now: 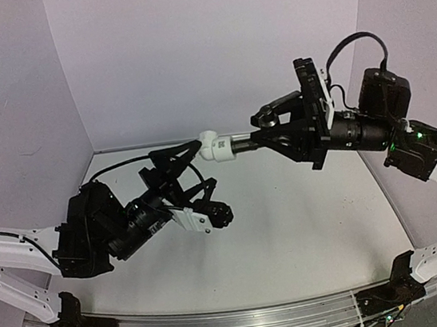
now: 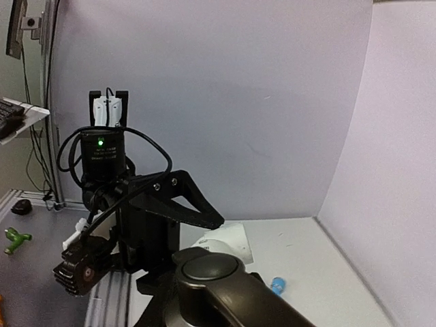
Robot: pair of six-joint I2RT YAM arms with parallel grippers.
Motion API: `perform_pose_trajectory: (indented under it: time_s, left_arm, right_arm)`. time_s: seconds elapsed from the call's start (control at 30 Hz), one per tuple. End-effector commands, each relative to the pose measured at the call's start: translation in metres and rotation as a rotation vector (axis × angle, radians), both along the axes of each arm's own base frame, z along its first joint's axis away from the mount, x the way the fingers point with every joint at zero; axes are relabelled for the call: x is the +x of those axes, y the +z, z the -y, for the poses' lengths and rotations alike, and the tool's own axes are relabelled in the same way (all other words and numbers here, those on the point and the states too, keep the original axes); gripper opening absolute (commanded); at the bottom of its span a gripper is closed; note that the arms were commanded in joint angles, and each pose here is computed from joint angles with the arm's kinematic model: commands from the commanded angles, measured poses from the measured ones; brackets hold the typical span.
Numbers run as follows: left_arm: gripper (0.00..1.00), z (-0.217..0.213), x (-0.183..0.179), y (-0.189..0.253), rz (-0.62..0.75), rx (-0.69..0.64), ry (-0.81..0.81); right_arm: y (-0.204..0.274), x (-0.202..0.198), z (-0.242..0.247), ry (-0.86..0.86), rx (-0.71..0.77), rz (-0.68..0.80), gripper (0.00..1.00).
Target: Install the water faucets
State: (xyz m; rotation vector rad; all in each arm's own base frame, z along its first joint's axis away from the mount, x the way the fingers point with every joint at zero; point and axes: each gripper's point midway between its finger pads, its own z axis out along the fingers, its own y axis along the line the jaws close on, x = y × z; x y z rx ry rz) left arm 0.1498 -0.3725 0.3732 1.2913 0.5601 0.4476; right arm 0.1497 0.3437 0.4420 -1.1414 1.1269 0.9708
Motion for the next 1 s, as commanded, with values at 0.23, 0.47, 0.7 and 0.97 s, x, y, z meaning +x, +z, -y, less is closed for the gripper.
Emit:
perform_pose_trajectory:
  time_s: [0.23, 0.47, 0.7, 0.97]
  left_arm:
    - [1.0, -0.031, -0.011, 0.026, -0.885, -0.404, -0.141]
    - [1.0, -0.031, -0.023, 0.026, -1.451, -0.467, -0.329]
    - [1.0, -0.025, -0.039, 0.029, -1.803, -0.436, -0.491]
    - [0.99, -0.016, -0.039, 0.036, -2.181, -0.345, -0.703]
  right_arm:
    - [0.07, -0.032, 0.037, -0.061, 0.091, 0.725, 0.0]
    - [0.026, -0.037, 0.032, -0.062, -0.058, 1.242, 0.0]
    - [-0.004, -0.017, 0.024, -0.117, -0.222, 1.566, 0.0]
    - [-0.036, -0.012, 0.023, -0.103, -0.324, 1.764, 0.0]
